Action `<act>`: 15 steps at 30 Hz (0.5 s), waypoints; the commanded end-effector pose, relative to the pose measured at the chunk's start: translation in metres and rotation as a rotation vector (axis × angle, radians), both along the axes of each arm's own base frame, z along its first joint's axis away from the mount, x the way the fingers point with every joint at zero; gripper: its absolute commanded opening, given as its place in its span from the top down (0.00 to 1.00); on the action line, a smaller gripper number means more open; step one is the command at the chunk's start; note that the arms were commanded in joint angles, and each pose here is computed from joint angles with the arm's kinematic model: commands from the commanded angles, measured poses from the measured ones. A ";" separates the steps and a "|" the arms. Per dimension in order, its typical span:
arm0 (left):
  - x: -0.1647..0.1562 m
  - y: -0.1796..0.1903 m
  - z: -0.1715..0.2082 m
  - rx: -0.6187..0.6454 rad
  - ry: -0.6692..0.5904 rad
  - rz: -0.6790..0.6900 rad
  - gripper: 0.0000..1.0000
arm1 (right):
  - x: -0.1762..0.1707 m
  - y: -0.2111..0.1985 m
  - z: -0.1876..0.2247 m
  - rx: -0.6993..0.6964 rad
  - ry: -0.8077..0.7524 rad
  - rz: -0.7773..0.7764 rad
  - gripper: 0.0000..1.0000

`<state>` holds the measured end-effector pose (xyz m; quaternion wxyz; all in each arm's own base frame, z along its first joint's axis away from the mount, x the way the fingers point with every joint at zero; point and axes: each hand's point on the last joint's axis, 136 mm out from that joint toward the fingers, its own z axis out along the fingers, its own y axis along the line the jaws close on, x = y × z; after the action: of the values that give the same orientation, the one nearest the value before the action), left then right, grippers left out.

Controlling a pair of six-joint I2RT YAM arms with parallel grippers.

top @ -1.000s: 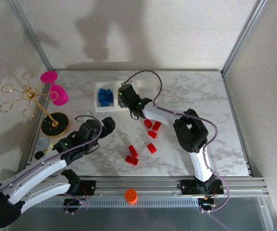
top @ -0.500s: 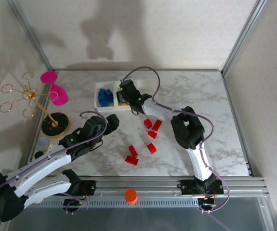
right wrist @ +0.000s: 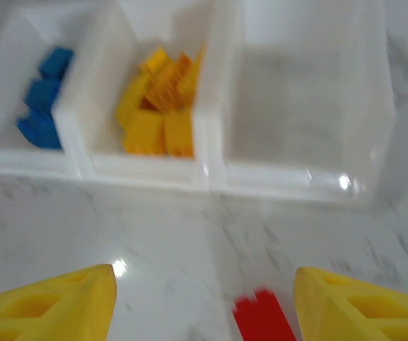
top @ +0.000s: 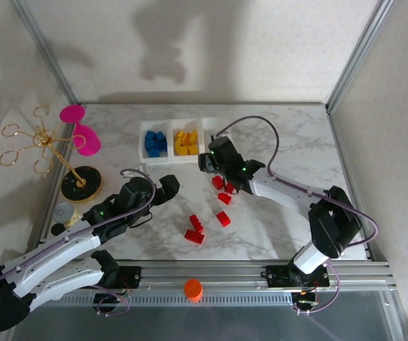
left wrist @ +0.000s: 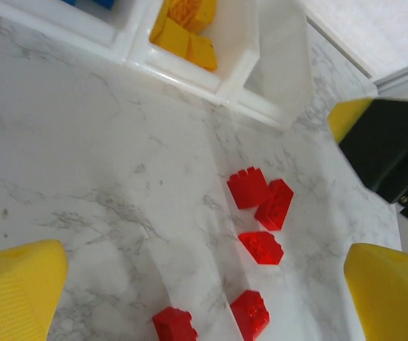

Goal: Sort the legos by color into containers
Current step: Pick up the lego from the center of the table.

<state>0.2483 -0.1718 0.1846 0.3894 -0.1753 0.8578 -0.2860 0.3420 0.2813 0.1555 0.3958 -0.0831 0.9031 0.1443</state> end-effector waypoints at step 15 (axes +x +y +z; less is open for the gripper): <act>-0.018 -0.012 -0.030 -0.045 0.049 -0.007 0.00 | -0.095 -0.040 -0.106 -0.030 0.347 -0.052 0.18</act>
<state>0.2275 -0.1852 0.1512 0.3523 -0.1739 0.8701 -0.2977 0.2524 0.2307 0.0579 0.2521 -0.0573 0.9589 0.1172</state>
